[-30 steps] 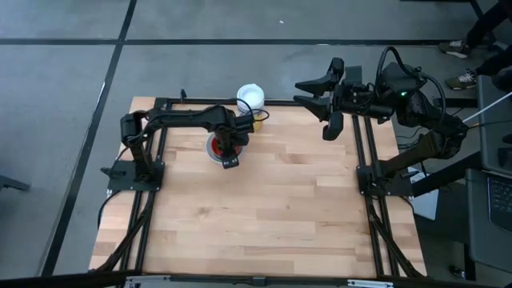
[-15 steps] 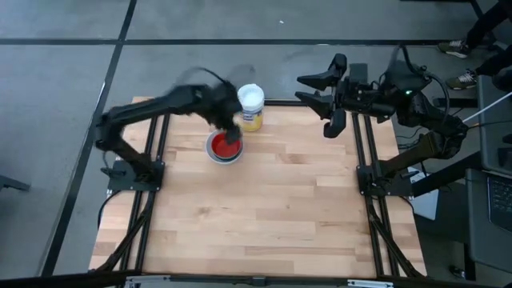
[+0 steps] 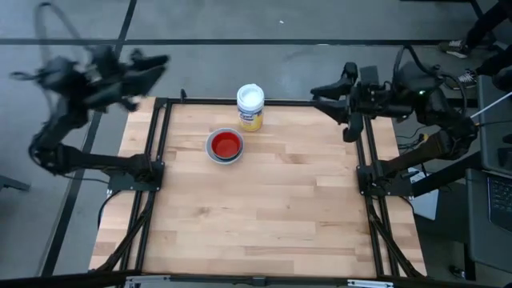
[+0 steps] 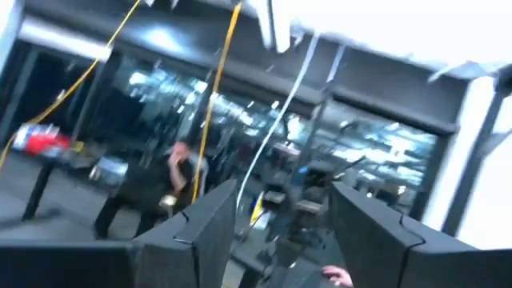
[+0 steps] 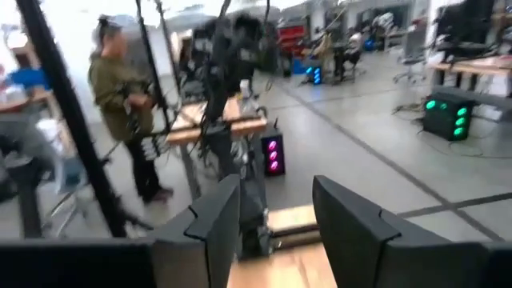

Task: Nest bowls inside each other
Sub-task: Return to Home Position

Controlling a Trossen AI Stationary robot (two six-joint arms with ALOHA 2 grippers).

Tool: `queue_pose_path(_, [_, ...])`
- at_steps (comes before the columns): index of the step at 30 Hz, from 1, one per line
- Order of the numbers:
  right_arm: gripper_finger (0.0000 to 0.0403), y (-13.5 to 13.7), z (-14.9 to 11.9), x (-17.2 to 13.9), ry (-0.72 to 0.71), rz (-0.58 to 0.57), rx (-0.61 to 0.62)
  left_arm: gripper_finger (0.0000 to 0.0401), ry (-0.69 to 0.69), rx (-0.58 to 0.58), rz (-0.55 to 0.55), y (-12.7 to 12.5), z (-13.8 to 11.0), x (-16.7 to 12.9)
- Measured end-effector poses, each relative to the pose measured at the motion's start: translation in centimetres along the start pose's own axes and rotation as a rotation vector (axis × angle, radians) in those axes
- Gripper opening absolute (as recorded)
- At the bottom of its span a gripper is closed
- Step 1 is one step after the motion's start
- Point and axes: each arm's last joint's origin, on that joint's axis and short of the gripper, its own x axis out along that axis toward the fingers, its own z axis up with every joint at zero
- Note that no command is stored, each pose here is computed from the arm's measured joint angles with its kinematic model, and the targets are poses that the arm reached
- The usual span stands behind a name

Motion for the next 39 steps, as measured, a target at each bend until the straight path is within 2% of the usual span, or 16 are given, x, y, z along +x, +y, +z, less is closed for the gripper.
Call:
queue_pose_path(1, [0.016, 0.0, -0.1, -0.2, 0.017, 0.013, -0.006, 0.0194, -0.013, 0.01, -0.017, -0.4, 0.5, -1.1])
queue_pose_path(4, [0.0155, -0.1, -0.3, -1.6, 0.063, 0.03, -0.064, 0.0194, 0.025, -0.11, -0.13, -1.4, 1.4, -4.9])
queue_pose_path(5, [0.0153, -0.3, -0.4, -2.4, 0.083, 0.006, -0.075, 0.0195, 0.047, -0.075, -0.203, -1.8, 1.7, -6.1])
queue_pose_path(7, [0.015, -0.7, -0.5, -4.3, 0.117, -0.071, -0.083, 0.0196, 0.086, 0.124, -0.422, -2.7, 2.0, -8.9])
queue_pose_path(8, [0.0149, -0.9, -0.6, -5.5, 0.131, -0.113, -0.083, 0.0196, 0.1, 0.156, -0.479, -2.9, 2.1, -10.4])
queue_pose_path(9, [0.0147, -1.1, -0.7, -6.7, 0.151, -0.15, -0.075, 0.0196, 0.091, 0.158, -0.49, -3.1, 2.3, -11.8])
queue_pose_path(13, [0.0144, -1.6, -2.3, -11.9, 0.303, -0.176, 0.002, 0.0196, 0.151, 0.186, -0.401, -2.7, 1.5, -17.9])
queue_pose_path(15, [0.0144, -1.8, -3.6, -12.8, 0.355, -0.169, 0.032, 0.0195, 0.183, 0.188, -0.314, -2.3, 0.6, -21.0])
queue_pose_path(19, [0.0151, -2.0, -6.0, -12.9, 0.337, -0.153, -0.042, 0.0195, 0.14, 0.199, -0.193, -1.9, -1.8, -25.6])
queue_pose_path(23, [0.016, -3.4, -8.3, -16.2, 0.229, -0.24, -0.047, 0.0196, 0.063, 0.19, -0.229, -1.7, -4.7, -29.8])
queue_pose_path(26, [0.0167, -4.6, -9.8, -20.3, 0.074, -0.204, -0.011, 0.0193, 0.092, 0.156, -0.194, -2.1, -5.9, -30.6])
queue_pose_path(27, [0.0169, -4.9, -10.4, -21.4, 0.023, -0.17, 0.005, 0.0193, 0.163, 0.146, -0.147, -2.3, -6.3, -31.2])
queue_pose_path(28, [0.0172, -5.2, -11.2, -22.2, -0.013, -0.139, 0.018, 0.0192, 0.179, 0.171, -0.133, -2.5, -6.1, -31.1])
queue_pose_path(30, [0.0177, -5.7, -12.9, -23.5, -0.056, -0.117, 0.03, 0.0192, 0.106, 0.258, -0.147, -3.6, -5.6, -31.9])
queue_pose_path(34, [0.0185, -6.3, -16.4, -24.2, -0.11, -0.149, 0.021, 0.0192, 0.081, 0.31, -0.12, -3.8, -6.2, -32.4])
queue_pose_path(39, [0.0192, -6.5, -19.4, -23.7, -0.155, -0.177, -0.013, 0.0192, 0.126, 0.256, -0.06, -4.7, -7.3, -33.0])
